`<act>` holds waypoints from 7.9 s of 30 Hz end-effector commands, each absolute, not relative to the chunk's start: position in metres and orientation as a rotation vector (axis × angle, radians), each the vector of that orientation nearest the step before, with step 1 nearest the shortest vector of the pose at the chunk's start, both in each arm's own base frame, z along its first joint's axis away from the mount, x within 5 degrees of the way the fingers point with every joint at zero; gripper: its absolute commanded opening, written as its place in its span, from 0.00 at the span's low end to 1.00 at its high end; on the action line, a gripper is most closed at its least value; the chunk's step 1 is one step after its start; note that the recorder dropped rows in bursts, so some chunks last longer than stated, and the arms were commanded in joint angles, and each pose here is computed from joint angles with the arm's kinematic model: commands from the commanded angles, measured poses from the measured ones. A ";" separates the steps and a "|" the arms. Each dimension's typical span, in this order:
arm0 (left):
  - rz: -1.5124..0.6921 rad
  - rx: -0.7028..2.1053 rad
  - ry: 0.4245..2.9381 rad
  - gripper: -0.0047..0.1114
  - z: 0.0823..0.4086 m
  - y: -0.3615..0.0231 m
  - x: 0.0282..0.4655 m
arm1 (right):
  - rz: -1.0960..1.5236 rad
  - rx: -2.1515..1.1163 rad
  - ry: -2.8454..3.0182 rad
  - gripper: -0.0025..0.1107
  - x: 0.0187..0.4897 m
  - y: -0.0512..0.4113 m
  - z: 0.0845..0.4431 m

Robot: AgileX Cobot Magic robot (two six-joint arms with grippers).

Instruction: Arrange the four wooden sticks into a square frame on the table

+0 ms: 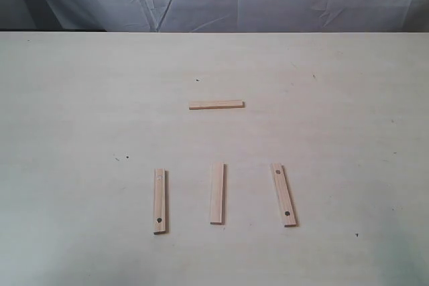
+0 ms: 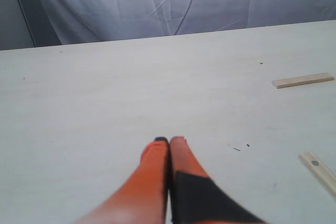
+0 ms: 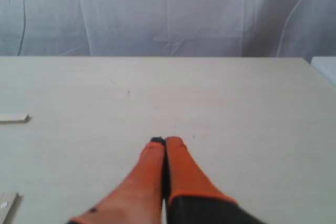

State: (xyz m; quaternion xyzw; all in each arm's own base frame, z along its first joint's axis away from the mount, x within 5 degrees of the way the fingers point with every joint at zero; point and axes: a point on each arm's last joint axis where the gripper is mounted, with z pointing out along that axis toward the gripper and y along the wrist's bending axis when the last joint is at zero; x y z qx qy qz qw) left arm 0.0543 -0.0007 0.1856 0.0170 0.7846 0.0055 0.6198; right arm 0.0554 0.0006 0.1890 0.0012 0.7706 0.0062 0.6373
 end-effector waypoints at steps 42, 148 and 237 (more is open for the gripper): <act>0.006 0.031 1.789 0.04 0.186 -0.001 0.054 | 0.035 0.015 2.188 0.01 0.112 0.002 0.306; 0.006 0.031 1.789 0.04 0.186 -0.001 0.054 | -0.034 -0.154 2.851 0.03 0.385 0.260 0.133; -0.118 -0.097 1.387 0.04 0.231 0.000 0.054 | 0.301 -0.021 2.735 0.02 0.324 0.073 0.241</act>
